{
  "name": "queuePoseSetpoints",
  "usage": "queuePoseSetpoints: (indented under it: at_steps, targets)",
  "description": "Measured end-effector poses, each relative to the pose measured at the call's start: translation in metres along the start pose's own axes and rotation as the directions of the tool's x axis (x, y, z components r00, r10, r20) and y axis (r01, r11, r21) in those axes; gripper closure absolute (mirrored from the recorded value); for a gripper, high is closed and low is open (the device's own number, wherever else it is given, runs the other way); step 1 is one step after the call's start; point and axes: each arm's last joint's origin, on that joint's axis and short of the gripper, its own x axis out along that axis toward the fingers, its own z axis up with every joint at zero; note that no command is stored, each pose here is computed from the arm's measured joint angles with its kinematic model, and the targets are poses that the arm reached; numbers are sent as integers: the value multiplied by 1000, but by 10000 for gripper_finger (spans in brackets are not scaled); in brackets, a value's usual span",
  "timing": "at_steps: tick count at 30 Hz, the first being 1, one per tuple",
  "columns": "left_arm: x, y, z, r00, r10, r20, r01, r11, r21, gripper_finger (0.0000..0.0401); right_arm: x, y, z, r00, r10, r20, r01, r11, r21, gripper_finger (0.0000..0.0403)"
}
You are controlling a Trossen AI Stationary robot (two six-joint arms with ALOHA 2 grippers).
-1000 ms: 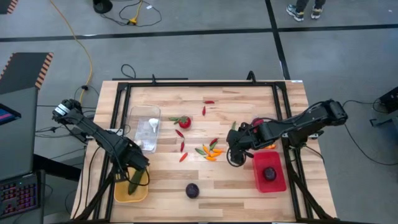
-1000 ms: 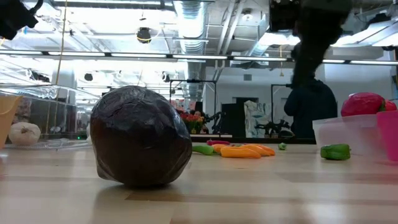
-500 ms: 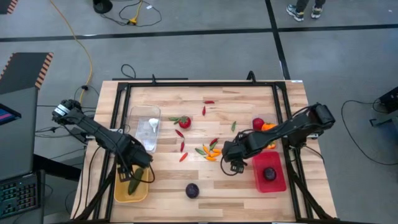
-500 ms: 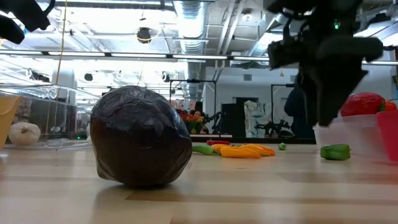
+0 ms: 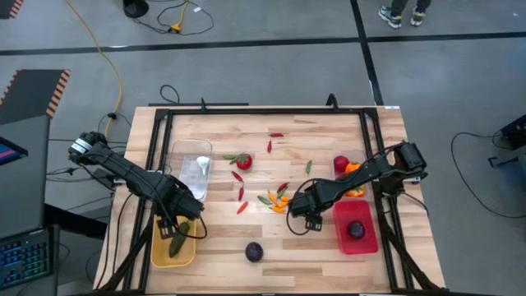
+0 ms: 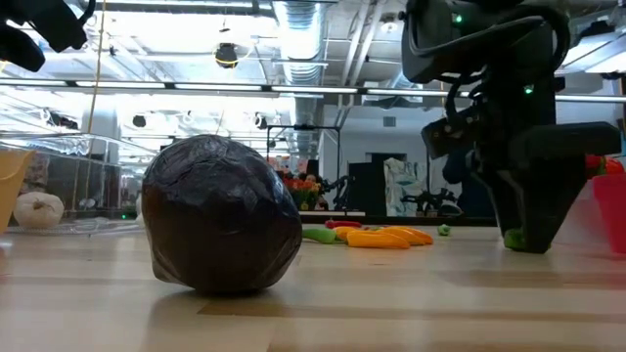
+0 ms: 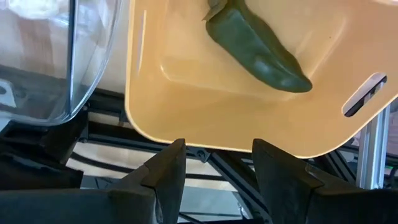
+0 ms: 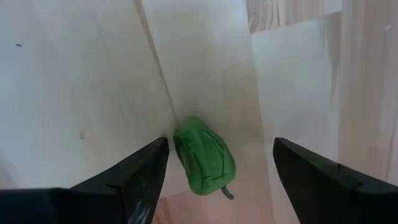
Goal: Sort produce into baskets
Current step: Put the green chili pepper into the yellow bin
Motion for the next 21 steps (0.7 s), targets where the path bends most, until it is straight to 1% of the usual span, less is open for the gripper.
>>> queuePoseSetpoints:
  at_steps: [8, 12, 16, 21]
  targets:
    - [0, -4, 5, 998, -29, 57, 27, 999, 34, 230, 0, 0, 0, 1000, 9, -1, -9, 1000, 1, 129]
    - [-5, -5, 5, 995, -13, 100, 9, 999, 44, 230, 0, 1, 1, 1000, 28, -10, -28, 1000, 2, 154]
    - [-12, -7, 6, 984, 17, 179, -27, 998, 52, 230, -3, 3, 3, 999, 48, -12, -48, 999, 2, 191]
    - [-18, -10, 10, 961, 36, 273, -57, 996, 69, 230, -6, 4, 5, 999, 54, -1, -54, 999, 2, 250]
